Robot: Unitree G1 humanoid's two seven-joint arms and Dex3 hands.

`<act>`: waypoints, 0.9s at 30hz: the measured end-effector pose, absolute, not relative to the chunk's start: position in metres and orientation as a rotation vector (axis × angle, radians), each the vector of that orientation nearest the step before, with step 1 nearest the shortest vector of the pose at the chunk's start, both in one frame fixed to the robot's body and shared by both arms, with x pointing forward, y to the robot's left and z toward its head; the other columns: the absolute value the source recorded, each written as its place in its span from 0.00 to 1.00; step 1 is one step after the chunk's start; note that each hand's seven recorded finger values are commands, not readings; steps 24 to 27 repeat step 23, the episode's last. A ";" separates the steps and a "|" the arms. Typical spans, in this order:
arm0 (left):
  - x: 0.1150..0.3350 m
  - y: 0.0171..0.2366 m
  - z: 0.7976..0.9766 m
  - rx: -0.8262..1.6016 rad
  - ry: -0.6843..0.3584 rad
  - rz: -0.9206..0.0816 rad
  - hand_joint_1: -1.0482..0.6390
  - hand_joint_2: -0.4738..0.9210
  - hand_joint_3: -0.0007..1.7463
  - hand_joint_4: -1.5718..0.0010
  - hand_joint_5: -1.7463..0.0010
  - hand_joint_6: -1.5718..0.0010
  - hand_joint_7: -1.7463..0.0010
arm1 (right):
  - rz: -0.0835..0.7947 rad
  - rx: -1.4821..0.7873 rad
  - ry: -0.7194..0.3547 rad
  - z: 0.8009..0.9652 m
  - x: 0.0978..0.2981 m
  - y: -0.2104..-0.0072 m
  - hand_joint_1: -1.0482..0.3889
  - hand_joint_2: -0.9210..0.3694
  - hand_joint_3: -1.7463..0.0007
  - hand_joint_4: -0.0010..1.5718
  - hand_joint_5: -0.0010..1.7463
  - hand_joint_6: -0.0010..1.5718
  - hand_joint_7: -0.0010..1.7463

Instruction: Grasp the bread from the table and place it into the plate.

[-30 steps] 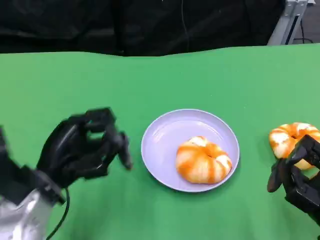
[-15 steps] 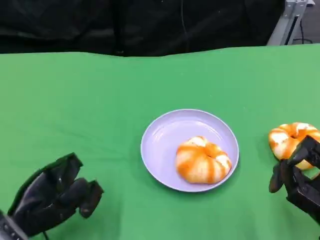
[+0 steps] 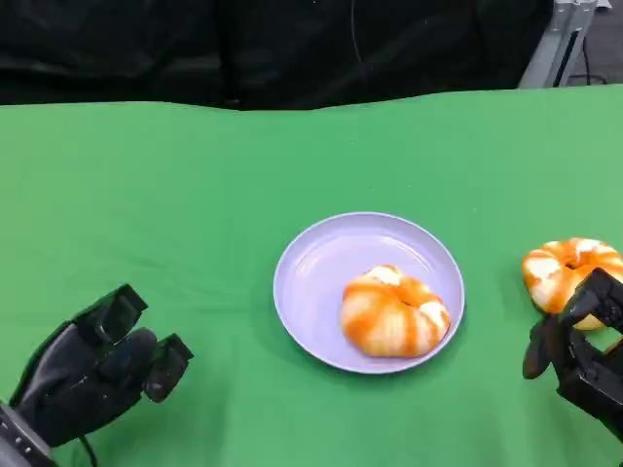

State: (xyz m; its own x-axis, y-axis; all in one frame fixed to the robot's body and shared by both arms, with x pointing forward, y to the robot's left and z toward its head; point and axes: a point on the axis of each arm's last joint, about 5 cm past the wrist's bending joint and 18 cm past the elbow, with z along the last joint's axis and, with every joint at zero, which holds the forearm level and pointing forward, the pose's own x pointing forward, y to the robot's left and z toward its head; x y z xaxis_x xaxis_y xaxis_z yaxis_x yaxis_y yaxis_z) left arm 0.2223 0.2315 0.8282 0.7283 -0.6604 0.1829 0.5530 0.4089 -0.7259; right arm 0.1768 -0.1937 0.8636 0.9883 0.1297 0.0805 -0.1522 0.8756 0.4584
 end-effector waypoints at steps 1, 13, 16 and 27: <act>0.222 0.232 0.828 -0.857 0.145 -0.766 0.55 0.77 0.47 0.48 0.00 0.41 0.20 | 0.147 0.482 -0.048 0.864 0.177 -0.194 0.67 0.26 0.34 0.52 1.00 0.45 0.92; 0.222 0.229 0.827 -0.849 0.146 -0.780 0.54 0.77 0.50 0.47 0.00 0.43 0.15 | 0.146 0.477 -0.053 0.865 0.177 -0.193 0.67 0.25 0.35 0.51 1.00 0.45 0.92; 0.222 0.229 0.827 -0.846 0.148 -0.781 0.52 0.83 0.37 0.47 0.00 0.44 0.14 | 0.146 0.477 -0.054 0.865 0.177 -0.193 0.67 0.25 0.35 0.51 1.00 0.45 0.92; 0.222 0.228 0.827 -0.837 0.160 -0.782 0.52 0.86 0.33 0.48 0.00 0.44 0.16 | 0.145 0.478 -0.054 0.865 0.177 -0.193 0.66 0.25 0.36 0.51 1.00 0.44 0.92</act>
